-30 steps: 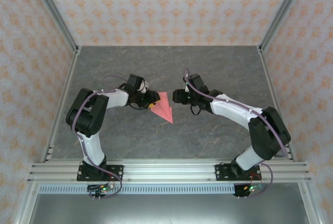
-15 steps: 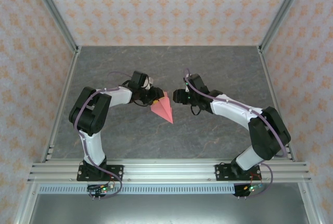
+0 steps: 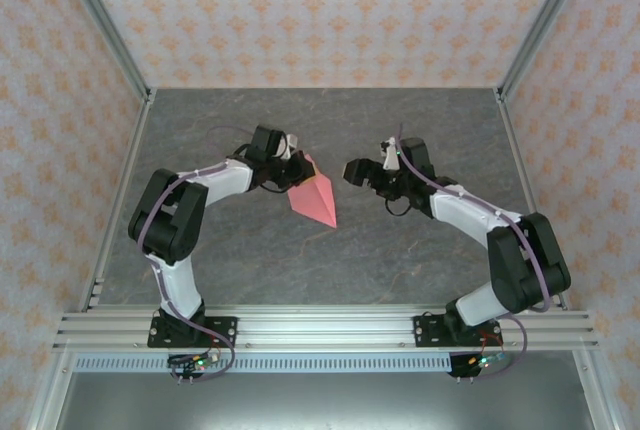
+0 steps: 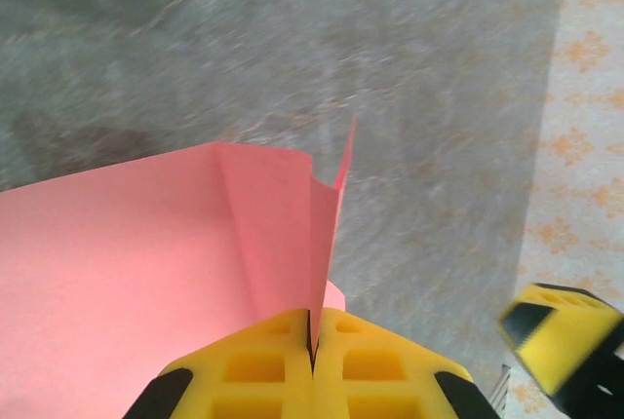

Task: Fold a paper plane with a square sheet of paper (fold left side to right side)
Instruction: Turn over the paper at the center of the table.

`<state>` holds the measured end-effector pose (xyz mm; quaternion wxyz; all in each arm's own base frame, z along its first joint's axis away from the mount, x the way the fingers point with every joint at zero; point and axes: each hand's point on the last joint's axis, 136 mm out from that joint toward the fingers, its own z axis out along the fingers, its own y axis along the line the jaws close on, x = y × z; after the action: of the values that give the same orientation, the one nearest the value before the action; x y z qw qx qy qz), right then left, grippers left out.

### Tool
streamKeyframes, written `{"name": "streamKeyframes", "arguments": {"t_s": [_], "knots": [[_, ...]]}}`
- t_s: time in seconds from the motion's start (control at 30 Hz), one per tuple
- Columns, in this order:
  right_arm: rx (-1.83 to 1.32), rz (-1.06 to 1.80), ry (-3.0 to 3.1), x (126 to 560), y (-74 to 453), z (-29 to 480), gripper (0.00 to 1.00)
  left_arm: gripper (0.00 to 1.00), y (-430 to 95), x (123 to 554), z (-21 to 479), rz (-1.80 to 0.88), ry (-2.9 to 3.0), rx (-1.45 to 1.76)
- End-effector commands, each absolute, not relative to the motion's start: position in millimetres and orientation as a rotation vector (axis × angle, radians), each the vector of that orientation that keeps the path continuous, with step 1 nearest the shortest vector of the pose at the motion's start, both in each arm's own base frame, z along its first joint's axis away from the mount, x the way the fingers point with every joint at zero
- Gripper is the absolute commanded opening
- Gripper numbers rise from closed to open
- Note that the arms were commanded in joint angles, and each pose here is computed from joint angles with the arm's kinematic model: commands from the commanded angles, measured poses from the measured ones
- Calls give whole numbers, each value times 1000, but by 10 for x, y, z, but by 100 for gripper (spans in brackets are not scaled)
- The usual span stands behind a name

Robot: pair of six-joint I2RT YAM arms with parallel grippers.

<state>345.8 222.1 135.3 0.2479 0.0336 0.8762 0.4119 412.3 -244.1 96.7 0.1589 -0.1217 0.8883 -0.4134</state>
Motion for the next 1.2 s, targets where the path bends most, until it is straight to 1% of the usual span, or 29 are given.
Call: {"name": "streamKeyframes", "arguments": {"t_s": [0.0,0.17,0.33,0.53,0.8,0.83,0.93,1.0,1.07,1.17], "knots": [[-41,1404,2237,3364,2360,1848,100,2,-2449,4251,1869,-1204,2360,-191],[-148,1547,2151,3308,2454,2148,100,1,-2430,4280,2576,-1278,2222,-131],[-226,1696,2011,3268,2546,2506,100,0,-2496,4219,3044,-1366,2127,-62],[-250,1770,1914,3247,2595,2761,100,0,-2526,4167,3193,-1421,2084,-39],[-220,1891,1842,3303,2856,2945,100,0,-2658,4074,3429,-1555,1996,-3],[-224,1908,1824,3294,2878,2983,98,0,-2675,4062,3437,-1559,1995,4],[-244,1942,1792,3259,2941,3073,89,0,-2701,4042,3437,-1564,1997,13],[-255,1949,1790,3242,2961,3093,80,0,-2708,4030,3423,-1567,2002,17],[-257,1948,1789,3229,2959,3098,69,0,-2707,4024,3387,-1566,2010,14],[-258,1946,1790,3223,2954,3102,56,0,-2706,4018,3335,-1564,2019,8]]}}
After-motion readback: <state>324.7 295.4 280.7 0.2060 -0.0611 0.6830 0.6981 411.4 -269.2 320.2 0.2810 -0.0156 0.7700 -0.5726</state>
